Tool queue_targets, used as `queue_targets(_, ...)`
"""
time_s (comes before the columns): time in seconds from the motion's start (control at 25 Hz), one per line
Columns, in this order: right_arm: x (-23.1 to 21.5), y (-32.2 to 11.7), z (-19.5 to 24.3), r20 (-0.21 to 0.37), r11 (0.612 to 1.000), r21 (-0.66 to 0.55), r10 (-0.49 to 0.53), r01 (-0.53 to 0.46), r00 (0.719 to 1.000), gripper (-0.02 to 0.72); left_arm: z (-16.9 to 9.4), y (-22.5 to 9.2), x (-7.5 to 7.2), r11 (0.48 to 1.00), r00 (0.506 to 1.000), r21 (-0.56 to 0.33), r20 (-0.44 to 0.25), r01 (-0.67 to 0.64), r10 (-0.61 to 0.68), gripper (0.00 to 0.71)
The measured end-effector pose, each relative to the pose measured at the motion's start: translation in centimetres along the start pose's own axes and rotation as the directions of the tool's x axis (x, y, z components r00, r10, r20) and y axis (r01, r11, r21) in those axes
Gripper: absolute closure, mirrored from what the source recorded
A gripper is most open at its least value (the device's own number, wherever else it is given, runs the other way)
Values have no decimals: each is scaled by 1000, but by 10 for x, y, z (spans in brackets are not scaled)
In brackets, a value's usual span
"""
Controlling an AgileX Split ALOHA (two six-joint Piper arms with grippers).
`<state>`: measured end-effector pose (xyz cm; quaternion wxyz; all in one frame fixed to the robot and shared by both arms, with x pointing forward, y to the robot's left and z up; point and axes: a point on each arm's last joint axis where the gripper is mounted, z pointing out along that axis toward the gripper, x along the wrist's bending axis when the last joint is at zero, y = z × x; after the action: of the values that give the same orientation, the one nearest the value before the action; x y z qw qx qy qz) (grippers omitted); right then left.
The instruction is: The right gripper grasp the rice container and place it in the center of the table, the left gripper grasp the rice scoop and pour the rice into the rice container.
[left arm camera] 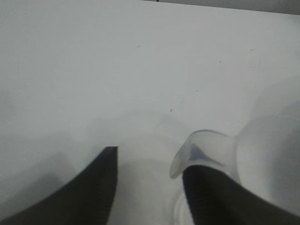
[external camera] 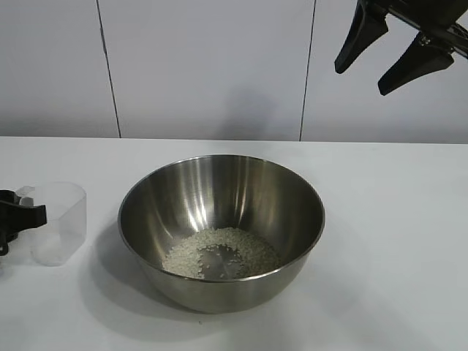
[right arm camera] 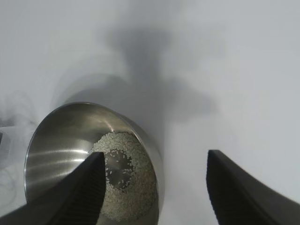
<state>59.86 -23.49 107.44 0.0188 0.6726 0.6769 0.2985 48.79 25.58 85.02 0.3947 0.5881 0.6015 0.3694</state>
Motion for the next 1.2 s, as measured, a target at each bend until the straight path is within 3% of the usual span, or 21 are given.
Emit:
queue_targets(0.12, 0, 0, 0, 0, 1000, 0, 0, 0, 1000, 270, -13, -11, 5, 999, 1000, 52, -18, -8, 8, 221)
queue_targets(0.36, 0, 0, 0, 0, 1000, 0, 0, 0, 1000, 270, -49, -30, 16, 987, 999, 161, -38, 2, 4, 209)
queue_targets(0.52, 0, 0, 0, 0, 1000, 0, 0, 0, 1000, 270, -69, -5, 17, 997, 998, 38, -23, 65, -64, 213)
queue_targets(0.72, 0, 0, 0, 0, 1000, 0, 0, 0, 1000, 270, -90, 53, 10, 960, 990, -244, 84, 134, -117, 242)
queue_targets(0.84, 0, 0, 0, 0, 1000, 0, 0, 0, 1000, 270, -92, 94, -8, 965, 978, -239, 202, 105, -56, 245)
queue_targets(1.0, 0, 0, 0, -1, 1000, 2, 1, -1, 1000, 270, -88, 152, -28, 999, 967, -29, 253, -17, 24, 245)
queue_targets(1.08, 0, 0, 0, -1, 1000, 2, 1, -1, 1000, 270, -87, 172, -35, 990, 977, 133, 213, -49, 20, 245)
queue_targets(1.2, 0, 0, 0, -1, 1000, 2, 1, -1, 1000, 270, -90, 203, -56, 953, 981, 298, 192, -58, 0, 245)
